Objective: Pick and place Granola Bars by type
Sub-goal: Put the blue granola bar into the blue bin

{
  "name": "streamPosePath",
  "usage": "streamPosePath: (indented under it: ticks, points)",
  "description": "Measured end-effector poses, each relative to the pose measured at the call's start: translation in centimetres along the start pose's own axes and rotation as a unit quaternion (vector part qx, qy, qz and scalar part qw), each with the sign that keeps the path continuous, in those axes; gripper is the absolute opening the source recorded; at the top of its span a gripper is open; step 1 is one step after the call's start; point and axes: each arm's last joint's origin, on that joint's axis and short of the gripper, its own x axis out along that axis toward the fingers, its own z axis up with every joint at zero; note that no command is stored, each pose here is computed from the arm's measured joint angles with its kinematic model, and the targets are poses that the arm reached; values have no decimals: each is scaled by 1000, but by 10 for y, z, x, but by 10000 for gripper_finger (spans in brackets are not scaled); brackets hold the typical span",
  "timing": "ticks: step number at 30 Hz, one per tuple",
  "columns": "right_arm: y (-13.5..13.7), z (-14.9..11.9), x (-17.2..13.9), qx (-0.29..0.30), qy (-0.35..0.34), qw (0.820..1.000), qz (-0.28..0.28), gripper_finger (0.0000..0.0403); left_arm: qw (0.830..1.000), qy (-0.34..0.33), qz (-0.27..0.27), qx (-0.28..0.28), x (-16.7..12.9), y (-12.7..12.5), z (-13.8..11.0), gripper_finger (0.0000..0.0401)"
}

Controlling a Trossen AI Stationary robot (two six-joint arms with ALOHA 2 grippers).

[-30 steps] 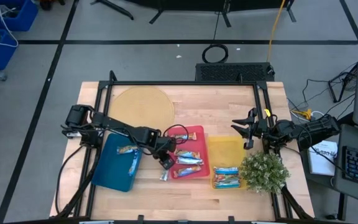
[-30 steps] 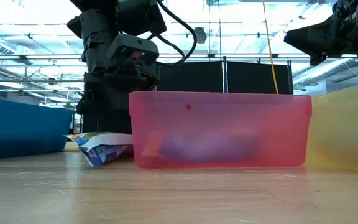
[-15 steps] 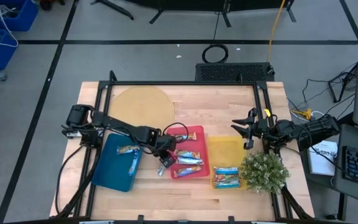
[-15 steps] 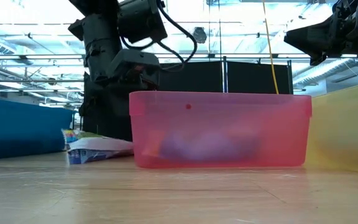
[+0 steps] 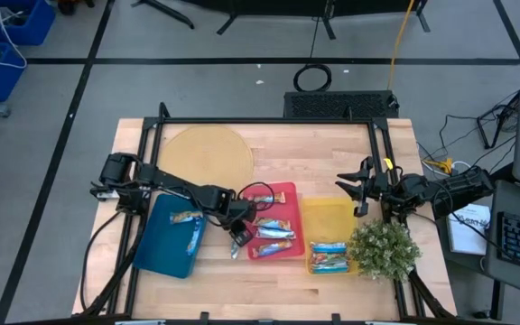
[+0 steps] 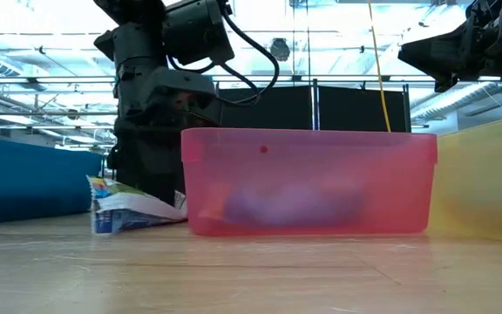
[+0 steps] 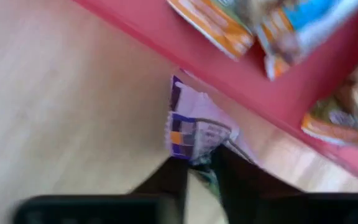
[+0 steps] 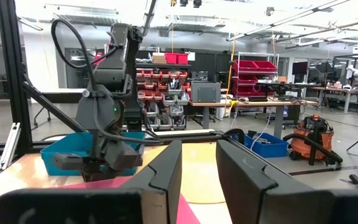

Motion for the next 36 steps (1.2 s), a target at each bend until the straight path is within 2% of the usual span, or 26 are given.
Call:
streamPosePath:
  ticks: [2,3,10,14,22,25,32,36]
  points:
    - [0,0,0,0,0,1000,0,91,1000,3,-3,14,0,-2,-2,26]
    - [0,0,0,0,0,1000,0,91,1000,2,-2,16,1,-3,-3,16]
    - [0,0,0,0,0,1000,0,91,999,1,5,31,1,-5,-7,3]
    - [0,0,0,0,0,1000,0,91,999,-13,5,40,-9,-7,-9,2]
    - [0,0,0,0,0,1000,0,91,997,-73,-10,36,-64,-12,-20,1]
    - [0,0,0,0,-1,1000,0,91,997,-62,-30,30,-87,-12,-31,1]
    - [0,0,0,0,0,1000,0,91,997,3,50,-58,-134,16,-73,1]
    - [0,0,0,0,0,1000,0,91,995,-5,55,-89,-158,24,-91,0]
